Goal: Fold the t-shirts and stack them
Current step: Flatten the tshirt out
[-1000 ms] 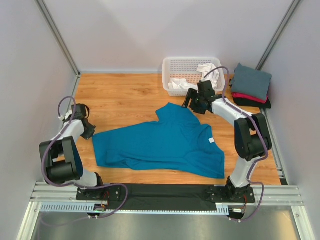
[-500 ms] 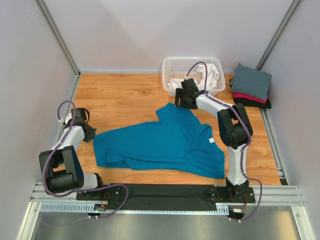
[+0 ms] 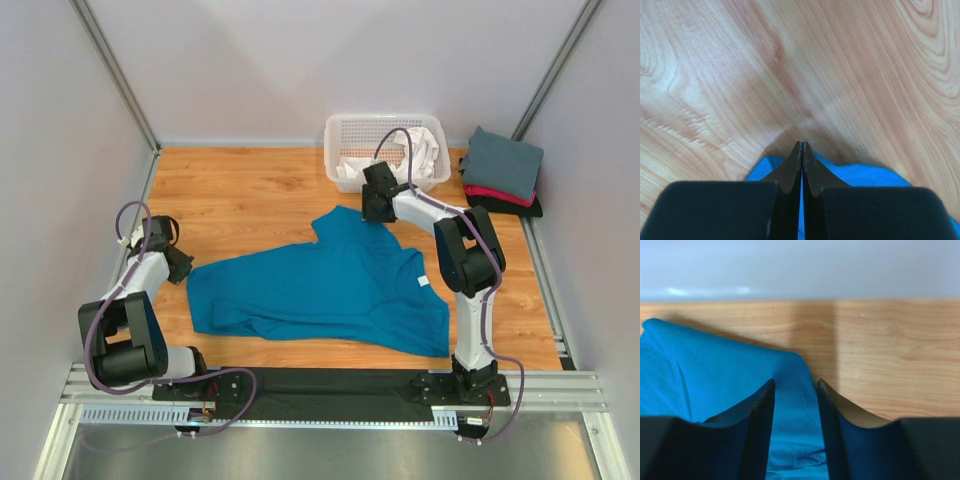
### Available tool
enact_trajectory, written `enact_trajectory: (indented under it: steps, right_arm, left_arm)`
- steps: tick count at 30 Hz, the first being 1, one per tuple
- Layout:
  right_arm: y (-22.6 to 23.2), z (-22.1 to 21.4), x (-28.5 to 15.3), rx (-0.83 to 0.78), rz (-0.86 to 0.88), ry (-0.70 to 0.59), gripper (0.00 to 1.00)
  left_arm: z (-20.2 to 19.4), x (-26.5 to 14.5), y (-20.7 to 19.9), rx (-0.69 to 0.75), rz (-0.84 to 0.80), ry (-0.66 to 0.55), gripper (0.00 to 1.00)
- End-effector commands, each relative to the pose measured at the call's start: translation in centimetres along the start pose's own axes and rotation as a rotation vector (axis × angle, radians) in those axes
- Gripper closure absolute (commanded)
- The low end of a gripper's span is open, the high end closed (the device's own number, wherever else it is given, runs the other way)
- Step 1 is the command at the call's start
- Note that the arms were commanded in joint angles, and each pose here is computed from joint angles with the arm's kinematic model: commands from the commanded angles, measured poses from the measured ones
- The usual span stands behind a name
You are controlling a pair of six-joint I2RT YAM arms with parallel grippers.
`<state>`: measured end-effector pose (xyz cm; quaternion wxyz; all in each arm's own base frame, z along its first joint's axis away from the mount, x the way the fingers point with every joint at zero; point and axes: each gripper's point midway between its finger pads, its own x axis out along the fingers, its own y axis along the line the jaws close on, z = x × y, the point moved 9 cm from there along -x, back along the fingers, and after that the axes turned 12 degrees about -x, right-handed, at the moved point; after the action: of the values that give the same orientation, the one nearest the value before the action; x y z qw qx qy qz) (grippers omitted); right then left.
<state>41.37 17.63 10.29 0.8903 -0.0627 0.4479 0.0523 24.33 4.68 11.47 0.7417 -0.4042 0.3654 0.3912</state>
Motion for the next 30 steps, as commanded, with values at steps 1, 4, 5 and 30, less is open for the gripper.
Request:
enact_trajectory:
  steps: [1,4,5,30]
  right_arm:
    - [0.2,-0.9,0.4,0.004,0.026,0.012,0.62]
    - [0.1,-0.8,-1.3,0.027,0.052,-0.05,0.87]
    - [-0.1,-1.5,-2.5,0.032,0.072,-0.062,0.92]
    - [4.2,-17.3,-13.7,-0.136,0.314,0.049,0.99]
  left_arm:
    - [0.4,-0.6,-0.3,-0.002,-0.043,-0.022,1.0]
    - [0.6,-1.2,-0.2,0.001,-0.052,-0.046,1.0]
    - [0.7,-1.5,-0.2,0.0,-0.054,-0.056,1.0]
    - [-0.3,-3.4,1.3,-0.012,-0.129,-0.06,1.0]
